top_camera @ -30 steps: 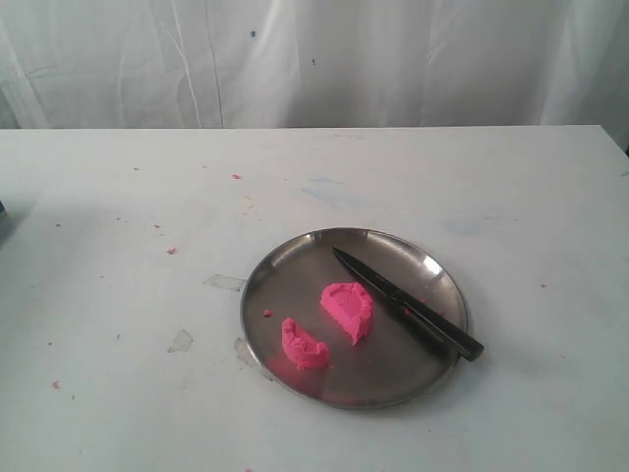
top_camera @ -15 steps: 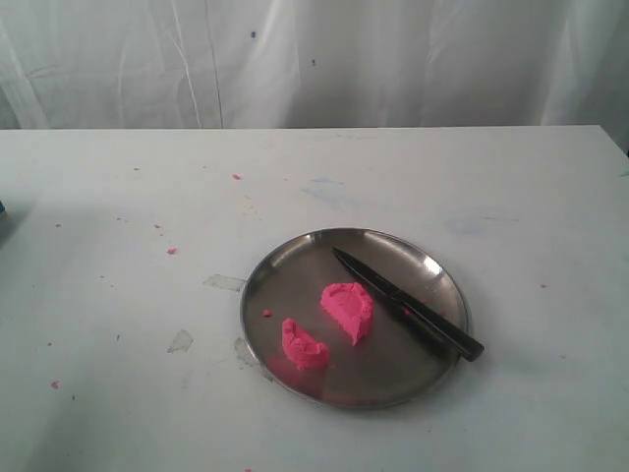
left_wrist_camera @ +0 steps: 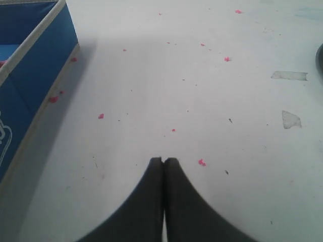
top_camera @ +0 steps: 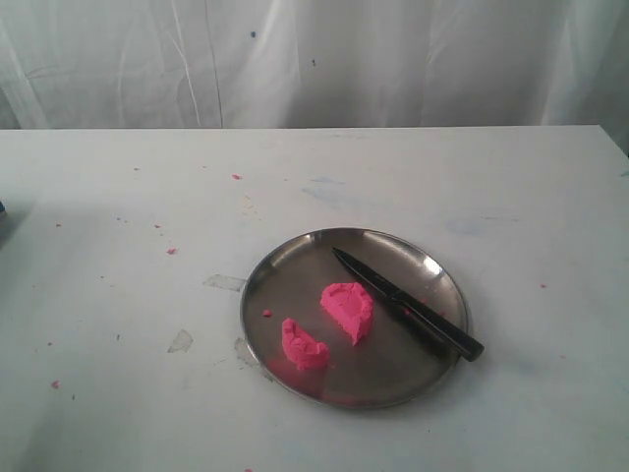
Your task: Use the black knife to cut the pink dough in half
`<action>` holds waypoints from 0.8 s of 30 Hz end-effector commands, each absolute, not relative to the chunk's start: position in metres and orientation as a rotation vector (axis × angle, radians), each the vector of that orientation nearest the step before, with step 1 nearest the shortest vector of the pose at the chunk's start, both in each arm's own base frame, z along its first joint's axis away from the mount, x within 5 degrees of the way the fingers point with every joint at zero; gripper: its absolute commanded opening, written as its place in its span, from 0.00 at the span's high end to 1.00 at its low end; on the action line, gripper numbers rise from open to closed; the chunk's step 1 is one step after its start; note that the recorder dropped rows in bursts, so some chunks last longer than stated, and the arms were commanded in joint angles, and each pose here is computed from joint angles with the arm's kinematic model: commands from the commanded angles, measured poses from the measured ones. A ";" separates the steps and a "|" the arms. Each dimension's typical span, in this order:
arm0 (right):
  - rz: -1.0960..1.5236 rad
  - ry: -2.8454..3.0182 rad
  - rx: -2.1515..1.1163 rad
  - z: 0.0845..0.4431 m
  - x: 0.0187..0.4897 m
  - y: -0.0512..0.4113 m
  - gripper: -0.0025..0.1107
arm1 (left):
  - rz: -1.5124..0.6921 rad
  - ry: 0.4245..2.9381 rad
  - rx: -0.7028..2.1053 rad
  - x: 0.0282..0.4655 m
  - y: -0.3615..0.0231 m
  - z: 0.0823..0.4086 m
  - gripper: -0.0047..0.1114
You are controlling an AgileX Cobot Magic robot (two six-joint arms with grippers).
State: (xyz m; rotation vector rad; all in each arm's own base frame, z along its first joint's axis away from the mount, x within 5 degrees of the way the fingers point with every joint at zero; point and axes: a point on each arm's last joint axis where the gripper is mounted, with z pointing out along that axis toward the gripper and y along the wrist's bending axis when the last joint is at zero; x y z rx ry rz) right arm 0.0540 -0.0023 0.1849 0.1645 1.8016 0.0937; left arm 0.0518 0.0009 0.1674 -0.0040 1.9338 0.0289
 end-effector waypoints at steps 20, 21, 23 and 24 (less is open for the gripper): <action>0.088 1.794 0.156 0.185 0.054 -0.002 0.98 | 0.181 1.928 0.209 0.052 0.001 0.166 0.96; 0.088 1.794 0.156 0.185 0.054 -0.002 0.98 | 0.181 1.928 0.209 0.052 0.001 0.166 0.96; 0.088 1.794 0.156 0.185 0.054 -0.002 0.98 | 0.181 1.928 0.209 0.052 0.001 0.166 0.96; 0.088 1.794 0.156 0.185 0.054 -0.002 0.98 | 0.181 1.928 0.209 0.052 0.001 0.166 0.96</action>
